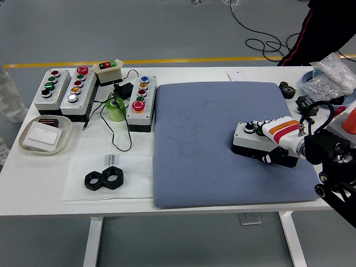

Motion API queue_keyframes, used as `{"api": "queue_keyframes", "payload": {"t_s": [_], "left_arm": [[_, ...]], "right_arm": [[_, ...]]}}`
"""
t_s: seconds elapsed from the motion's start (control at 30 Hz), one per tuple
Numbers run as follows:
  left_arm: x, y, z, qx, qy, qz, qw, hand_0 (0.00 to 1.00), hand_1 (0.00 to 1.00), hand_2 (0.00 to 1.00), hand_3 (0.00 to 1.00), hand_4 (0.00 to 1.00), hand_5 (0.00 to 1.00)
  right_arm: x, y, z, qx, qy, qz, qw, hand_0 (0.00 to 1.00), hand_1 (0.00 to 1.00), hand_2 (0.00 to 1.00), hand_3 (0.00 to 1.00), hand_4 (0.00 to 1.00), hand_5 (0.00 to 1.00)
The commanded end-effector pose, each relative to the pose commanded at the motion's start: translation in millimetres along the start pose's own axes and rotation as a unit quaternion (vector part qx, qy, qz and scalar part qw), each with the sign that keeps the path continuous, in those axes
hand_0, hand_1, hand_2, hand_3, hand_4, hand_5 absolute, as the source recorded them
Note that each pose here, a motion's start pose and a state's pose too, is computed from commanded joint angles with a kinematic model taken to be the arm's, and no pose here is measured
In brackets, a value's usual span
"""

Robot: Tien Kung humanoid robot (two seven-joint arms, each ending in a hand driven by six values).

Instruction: Pick up the button,place it on the desk,press the button,press the button

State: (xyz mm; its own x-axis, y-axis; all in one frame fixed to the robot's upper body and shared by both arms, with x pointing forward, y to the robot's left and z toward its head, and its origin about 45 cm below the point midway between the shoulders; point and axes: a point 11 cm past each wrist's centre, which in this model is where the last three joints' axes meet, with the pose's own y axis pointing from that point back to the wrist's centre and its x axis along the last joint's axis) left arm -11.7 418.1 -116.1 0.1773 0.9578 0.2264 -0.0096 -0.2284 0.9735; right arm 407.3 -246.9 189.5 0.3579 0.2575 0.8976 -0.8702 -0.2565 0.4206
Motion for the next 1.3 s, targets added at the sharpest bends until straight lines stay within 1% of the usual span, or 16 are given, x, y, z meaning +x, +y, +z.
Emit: {"api": "queue_keyframes", "payload": {"t_s": [0.13, 0.17, 0.37, 0.4, 0.57, 0.6, 0.77, 0.8, 1.0, 1.03, 1.2, 1.23, 1.3], "left_arm": [[0.4, 0.0, -0.5, 0.001, -0.001, 0.000, 1.000, 0.742, 0.916, 0.983, 0.941, 0.609, 0.998], [0.5, 0.1, -0.8, 0.001, -0.001, 0.000, 1.000, 0.742, 0.915, 0.983, 0.942, 0.610, 0.998], [0.4, 0.0, -1.4, 0.002, -0.001, 0.000, 1.000, 0.742, 0.915, 0.983, 0.942, 0.610, 0.998], [0.5, 0.1, -1.3, 0.002, -0.002, 0.000, 1.000, 0.742, 0.915, 0.983, 0.941, 0.612, 0.998], [0.4, 0.1, -0.9, 0.001, -0.002, 0.000, 1.000, 0.742, 0.915, 0.983, 0.941, 0.612, 0.998], [0.4, 0.1, -0.8, 0.001, -0.002, 0.000, 1.000, 0.742, 0.915, 0.983, 0.940, 0.611, 0.998], [0.5, 0.1, 0.5, 0.000, -0.002, 0.000, 1.000, 0.742, 0.915, 0.983, 0.940, 0.611, 0.998], [0.6, 0.1, 0.9, -0.001, -0.002, 0.000, 1.000, 0.742, 0.915, 0.983, 0.940, 0.611, 0.998], [0.5, 0.0, 2.3, -0.002, -0.001, 0.000, 1.000, 0.742, 0.915, 0.983, 0.941, 0.612, 0.998], [0.4, 0.0, 2.6, -0.002, -0.001, 0.000, 1.000, 0.742, 0.915, 0.983, 0.941, 0.612, 0.998], [0.1, 0.0, 3.6, -0.004, 0.000, 0.000, 1.000, 0.742, 0.915, 0.983, 0.941, 0.612, 0.998], [0.2, 0.0, 3.8, -0.004, 0.000, 0.000, 1.000, 0.742, 0.915, 0.983, 0.941, 0.611, 0.998], [0.2, 0.0, 4.5, -0.004, -0.001, 0.000, 1.000, 0.742, 0.915, 0.983, 0.941, 0.611, 0.998]], "right_arm": [[1.2, 0.5, 0.4, 0.000, -0.001, 0.010, 1.000, 0.688, 0.658, 0.654, 0.886, 0.834, 0.223], [2.4, 0.9, 0.2, 0.001, -0.002, 0.015, 1.000, 0.473, 0.448, 0.455, 0.829, 0.767, 0.028], [5.1, 1.5, 0.2, 0.000, -0.003, 0.028, 1.000, 0.473, 0.448, 0.455, 0.829, 0.767, 0.028], [6.3, 1.6, 0.3, 0.000, -0.003, 0.032, 0.999, 0.336, 0.353, 0.367, 0.730, 0.670, 0.002], [8.0, 1.8, 0.7, -0.001, -0.003, 0.036, 0.999, 0.336, 0.353, 0.367, 0.730, 0.670, 0.002], [8.1, 1.9, 0.6, -0.001, -0.002, 0.036, 0.999, 0.230, 0.284, 0.303, 0.537, 0.536, 0.002], [9.9, 2.3, 1.4, -0.002, -0.001, 0.039, 0.999, 0.230, 0.284, 0.303, 0.537, 0.536, 0.002], [10.4, 2.3, 1.5, -0.002, -0.001, 0.039, 0.999, 0.248, 0.258, 0.279, 0.474, 0.418, 0.002], [12.1, 2.4, 1.6, -0.002, 0.000, 0.042, 0.999, 0.248, 0.258, 0.279, 0.474, 0.418, 0.002], [12.0, 2.3, 1.7, -0.002, 0.000, 0.043, 0.999, 0.182, 0.213, 0.244, 0.394, 0.429, 0.002], [12.9, 2.5, 1.5, -0.002, 0.001, 0.046, 0.999, 0.182, 0.213, 0.244, 0.394, 0.429, 0.002], [12.8, 2.5, 1.0, -0.002, 0.001, 0.046, 0.999, 0.187, 0.198, 0.230, 0.356, 0.389, 0.002], [13.0, 2.4, 0.7, -0.001, 0.001, 0.046, 0.999, 0.187, 0.198, 0.230, 0.356, 0.389, 0.002]]}}
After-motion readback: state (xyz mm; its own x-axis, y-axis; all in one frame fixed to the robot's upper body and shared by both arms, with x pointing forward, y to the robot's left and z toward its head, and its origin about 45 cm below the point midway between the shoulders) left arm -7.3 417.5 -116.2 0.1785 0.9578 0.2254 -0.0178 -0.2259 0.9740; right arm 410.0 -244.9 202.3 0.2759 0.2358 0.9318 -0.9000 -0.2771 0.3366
